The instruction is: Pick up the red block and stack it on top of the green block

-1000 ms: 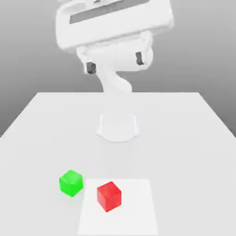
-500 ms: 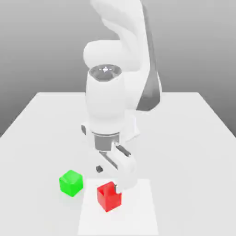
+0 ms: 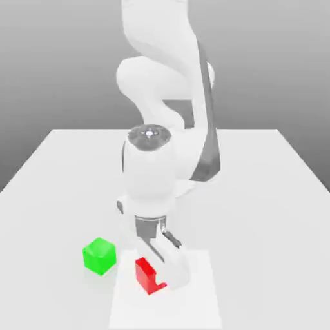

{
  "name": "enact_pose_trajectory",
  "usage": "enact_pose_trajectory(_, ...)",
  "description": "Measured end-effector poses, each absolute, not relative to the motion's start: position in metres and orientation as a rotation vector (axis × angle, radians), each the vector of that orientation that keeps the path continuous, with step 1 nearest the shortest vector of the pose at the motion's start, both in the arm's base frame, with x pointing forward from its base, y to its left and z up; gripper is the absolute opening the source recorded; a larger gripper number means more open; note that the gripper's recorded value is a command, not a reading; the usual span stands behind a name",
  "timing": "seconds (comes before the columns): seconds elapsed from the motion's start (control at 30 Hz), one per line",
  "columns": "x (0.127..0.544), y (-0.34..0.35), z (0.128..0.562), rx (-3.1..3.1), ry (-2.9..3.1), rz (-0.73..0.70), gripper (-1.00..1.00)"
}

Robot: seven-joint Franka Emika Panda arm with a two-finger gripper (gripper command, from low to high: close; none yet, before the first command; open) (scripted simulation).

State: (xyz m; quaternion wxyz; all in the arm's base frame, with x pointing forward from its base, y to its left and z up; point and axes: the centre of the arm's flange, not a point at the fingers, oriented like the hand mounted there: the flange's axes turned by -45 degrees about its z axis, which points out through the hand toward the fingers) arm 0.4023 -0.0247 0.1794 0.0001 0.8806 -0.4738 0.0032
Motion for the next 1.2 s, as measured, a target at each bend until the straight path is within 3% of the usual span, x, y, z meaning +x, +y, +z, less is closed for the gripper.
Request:
enact_pose_trajectory(0.17, 0.395, -0.041, 0.213, 2.8, -1.426, 0.002, -1.0)
enact_pose_trajectory(0.67, 0.337, -0.136, 0.245, 3.08, -0.622, 0.0, -1.0)
enact_pose_trajectory(0.93, 0.333, -0.142, 0.194, 3.098, -0.545, 0.003, -1.0)
enact_pose_trajectory(0.97, 0.332, -0.142, 0.185, 3.096, -0.547, 0.001, 1.0)
enact_pose_trajectory(1.2, 0.332, -0.143, 0.184, 3.095, -0.549, 0.002, 1.0)
